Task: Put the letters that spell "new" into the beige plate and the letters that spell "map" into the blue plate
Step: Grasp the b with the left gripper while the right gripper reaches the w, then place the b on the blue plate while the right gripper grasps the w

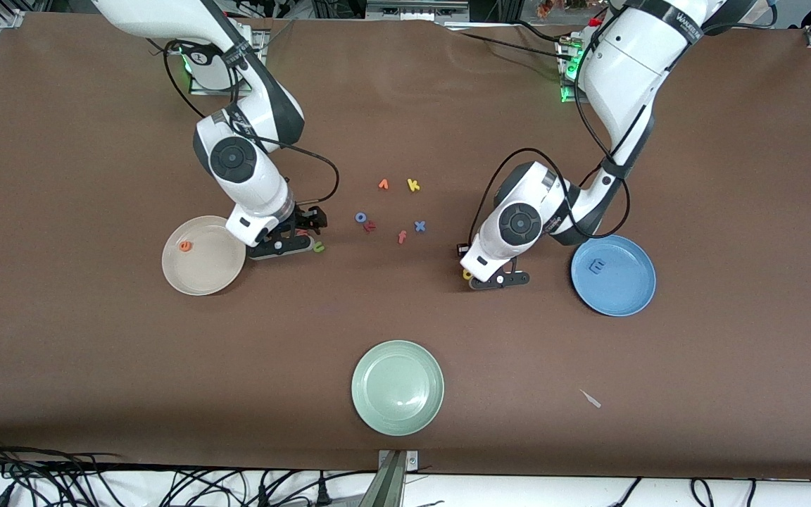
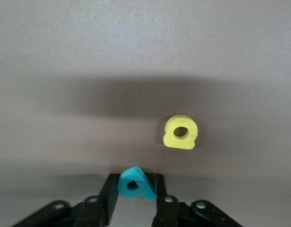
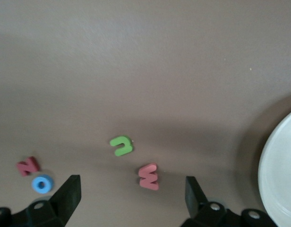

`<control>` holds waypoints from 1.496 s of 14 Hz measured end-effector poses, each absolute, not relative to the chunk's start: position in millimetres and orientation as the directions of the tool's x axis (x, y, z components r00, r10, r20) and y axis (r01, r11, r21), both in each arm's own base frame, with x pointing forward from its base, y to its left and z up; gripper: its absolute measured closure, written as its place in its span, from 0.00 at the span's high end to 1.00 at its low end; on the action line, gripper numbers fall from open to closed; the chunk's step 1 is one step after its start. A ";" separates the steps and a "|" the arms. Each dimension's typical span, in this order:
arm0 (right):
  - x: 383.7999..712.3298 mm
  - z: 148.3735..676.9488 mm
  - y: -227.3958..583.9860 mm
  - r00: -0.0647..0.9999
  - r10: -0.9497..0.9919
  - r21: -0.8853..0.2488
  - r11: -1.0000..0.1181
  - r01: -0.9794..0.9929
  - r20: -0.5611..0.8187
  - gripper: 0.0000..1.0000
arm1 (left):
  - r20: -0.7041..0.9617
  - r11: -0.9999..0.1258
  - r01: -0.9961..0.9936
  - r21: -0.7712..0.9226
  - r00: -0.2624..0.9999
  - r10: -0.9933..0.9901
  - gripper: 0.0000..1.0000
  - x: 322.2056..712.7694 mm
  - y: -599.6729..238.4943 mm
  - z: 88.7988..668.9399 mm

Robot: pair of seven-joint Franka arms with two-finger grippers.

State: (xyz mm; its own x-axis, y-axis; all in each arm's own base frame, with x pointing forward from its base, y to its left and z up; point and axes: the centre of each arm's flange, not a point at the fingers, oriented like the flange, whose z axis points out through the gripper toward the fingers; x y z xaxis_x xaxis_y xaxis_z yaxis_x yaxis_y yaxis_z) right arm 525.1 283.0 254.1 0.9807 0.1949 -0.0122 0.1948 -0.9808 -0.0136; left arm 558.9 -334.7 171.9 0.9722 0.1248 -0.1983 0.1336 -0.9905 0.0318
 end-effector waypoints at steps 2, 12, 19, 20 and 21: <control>523.4 248.3 283.7 0.979 0.201 -0.007 -0.980 0.201 -0.016 0.98 | -0.199 -0.991 0.133 0.032 0.972 0.125 0.36 559.1 -334.3 171.2; 493.4 213.5 279.7 0.975 0.216 -0.011 -0.976 0.216 -0.041 0.98 | -0.223 -0.999 -0.021 0.043 0.974 -0.030 0.36 623.4 -184.3 245.2; 474.5 194.1 274.3 0.964 0.266 0.000 -0.964 0.266 -0.014 0.96 | -0.292 -0.983 -0.147 0.113 0.940 -0.174 0.36 622.5 -63.2 224.2; 474.6 193.4 274.2 0.961 0.277 0.006 -0.961 0.277 -0.009 0.96 | -0.292 -0.976 -0.175 0.126 0.934 -0.205 0.36 622.1 -57.4 220.6; 475.1 192.0 273.6 0.959 0.283 0.009 -0.959 0.283 -0.002 0.90 | -0.288 -0.969 -0.205 0.141 0.927 -0.238 0.36 622.6 -48.4 218.1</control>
